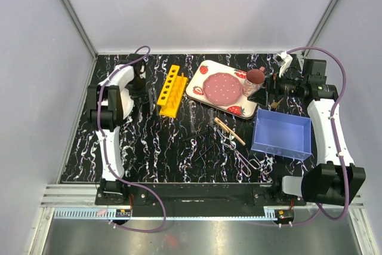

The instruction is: Organize the chemistry lab equipment

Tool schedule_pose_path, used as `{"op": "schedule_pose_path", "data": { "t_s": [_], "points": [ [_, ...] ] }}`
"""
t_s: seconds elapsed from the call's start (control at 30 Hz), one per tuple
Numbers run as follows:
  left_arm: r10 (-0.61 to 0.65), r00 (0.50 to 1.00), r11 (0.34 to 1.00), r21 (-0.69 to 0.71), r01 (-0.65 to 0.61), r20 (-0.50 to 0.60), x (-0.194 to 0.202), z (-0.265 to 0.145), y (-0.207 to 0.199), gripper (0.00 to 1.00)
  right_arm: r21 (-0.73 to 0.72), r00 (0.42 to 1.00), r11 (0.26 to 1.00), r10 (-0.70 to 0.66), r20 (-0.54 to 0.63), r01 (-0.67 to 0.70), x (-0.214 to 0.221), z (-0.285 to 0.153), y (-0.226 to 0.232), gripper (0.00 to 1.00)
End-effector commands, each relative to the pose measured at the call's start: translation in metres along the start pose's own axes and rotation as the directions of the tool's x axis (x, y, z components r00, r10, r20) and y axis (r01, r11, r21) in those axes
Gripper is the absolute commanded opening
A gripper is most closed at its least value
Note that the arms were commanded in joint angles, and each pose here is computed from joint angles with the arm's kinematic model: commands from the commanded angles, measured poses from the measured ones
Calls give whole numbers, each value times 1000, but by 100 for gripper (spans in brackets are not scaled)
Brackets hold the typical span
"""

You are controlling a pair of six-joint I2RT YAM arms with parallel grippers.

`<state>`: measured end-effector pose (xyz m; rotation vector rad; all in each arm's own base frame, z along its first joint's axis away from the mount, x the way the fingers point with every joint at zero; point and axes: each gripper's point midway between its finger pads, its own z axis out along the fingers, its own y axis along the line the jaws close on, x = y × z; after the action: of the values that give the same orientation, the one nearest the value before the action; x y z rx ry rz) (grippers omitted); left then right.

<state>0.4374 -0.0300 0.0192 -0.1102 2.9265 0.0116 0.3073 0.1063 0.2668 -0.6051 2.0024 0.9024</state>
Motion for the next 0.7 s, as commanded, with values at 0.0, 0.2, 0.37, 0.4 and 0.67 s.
{"op": "schedule_pose_path", "data": {
  "t_s": [0.0,0.2,0.37,0.4,0.67],
  "points": [
    [-12,988,999,46,5,152,-28,-42,-7,20,-13,998,998,-60,30,60,-9,-3,8,100],
    [-20,973,993,115,-7,229,-31,-73,-16,19,-25,998,998,-60,34,61,-10,-4,12,100],
    [-36,949,986,165,-17,314,-26,-108,-22,18,-57,998,997,-59,30,61,-13,-3,19,100],
    [-45,947,984,175,-12,317,-20,-111,-22,18,-60,998,996,-61,24,62,-13,-3,20,100],
    [-153,854,910,407,-74,497,-5,-191,-57,18,-211,984,965,-170,-61,154,-16,22,66,100]
  ]
}}
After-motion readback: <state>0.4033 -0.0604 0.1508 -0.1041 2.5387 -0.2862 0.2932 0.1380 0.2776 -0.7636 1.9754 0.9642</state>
